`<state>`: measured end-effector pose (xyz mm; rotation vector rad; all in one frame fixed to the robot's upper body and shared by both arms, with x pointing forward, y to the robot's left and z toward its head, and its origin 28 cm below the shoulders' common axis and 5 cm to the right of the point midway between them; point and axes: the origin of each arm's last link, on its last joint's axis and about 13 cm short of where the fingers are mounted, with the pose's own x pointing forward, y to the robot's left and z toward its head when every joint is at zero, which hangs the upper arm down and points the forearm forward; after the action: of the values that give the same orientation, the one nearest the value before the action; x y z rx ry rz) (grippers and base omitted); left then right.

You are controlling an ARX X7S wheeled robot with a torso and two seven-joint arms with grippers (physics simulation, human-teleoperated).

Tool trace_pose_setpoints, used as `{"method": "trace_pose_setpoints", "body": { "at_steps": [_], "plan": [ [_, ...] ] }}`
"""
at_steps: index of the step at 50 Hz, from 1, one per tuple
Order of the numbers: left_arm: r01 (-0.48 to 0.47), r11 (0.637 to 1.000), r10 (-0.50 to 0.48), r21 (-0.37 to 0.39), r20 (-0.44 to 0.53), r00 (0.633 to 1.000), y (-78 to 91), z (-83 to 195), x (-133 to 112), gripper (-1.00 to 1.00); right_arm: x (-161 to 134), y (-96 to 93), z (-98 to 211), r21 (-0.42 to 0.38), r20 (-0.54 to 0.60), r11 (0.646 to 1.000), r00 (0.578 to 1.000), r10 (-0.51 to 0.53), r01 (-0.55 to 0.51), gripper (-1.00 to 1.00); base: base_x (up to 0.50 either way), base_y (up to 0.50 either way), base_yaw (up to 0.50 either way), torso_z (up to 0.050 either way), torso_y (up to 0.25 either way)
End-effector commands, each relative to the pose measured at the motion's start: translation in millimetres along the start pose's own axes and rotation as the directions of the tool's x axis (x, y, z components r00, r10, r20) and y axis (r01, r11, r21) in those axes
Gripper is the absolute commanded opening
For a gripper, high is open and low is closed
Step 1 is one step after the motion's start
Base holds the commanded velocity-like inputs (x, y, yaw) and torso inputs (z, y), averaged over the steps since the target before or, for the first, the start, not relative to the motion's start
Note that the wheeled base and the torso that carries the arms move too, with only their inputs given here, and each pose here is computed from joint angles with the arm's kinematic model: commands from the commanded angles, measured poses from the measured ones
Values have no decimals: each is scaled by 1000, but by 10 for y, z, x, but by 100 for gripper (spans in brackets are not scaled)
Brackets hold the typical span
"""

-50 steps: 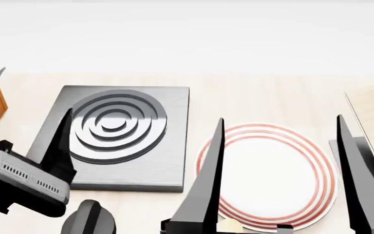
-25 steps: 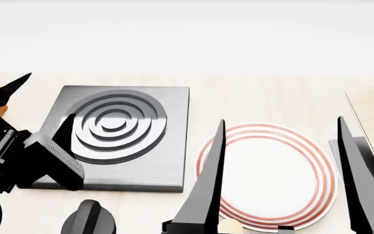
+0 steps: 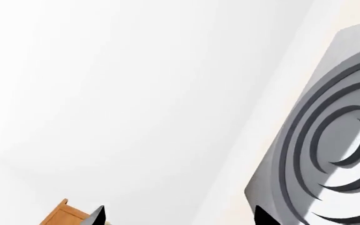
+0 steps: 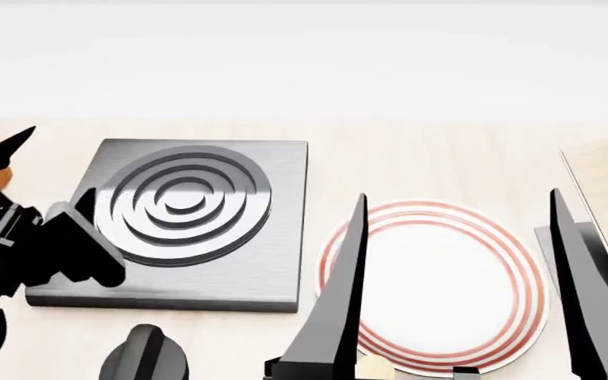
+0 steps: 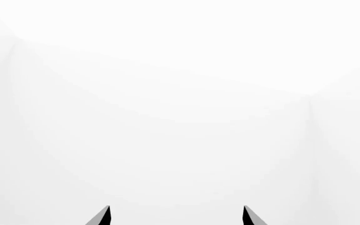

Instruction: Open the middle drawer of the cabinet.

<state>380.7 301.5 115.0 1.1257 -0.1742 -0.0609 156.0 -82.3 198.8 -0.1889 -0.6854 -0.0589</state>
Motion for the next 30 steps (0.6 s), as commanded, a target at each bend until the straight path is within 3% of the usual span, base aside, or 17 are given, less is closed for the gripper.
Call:
{"method": "trace_pose_setpoints", "body": {
  "at_steps": [1, 30],
  "plan": [
    [7, 1000, -7, 13, -49, 999, -44, -125, 21, 100, -6, -5, -1, -2, 0, 1000, 1000, -1, 1, 100, 0, 0, 0, 0, 0],
    [24, 997, -15, 77, -113, 993, -53, -306, -15, 100, 6, -6, -3, -2, -4, 1000, 1000, -1, 1, 100, 0, 0, 0, 0, 0]
  ]
}}
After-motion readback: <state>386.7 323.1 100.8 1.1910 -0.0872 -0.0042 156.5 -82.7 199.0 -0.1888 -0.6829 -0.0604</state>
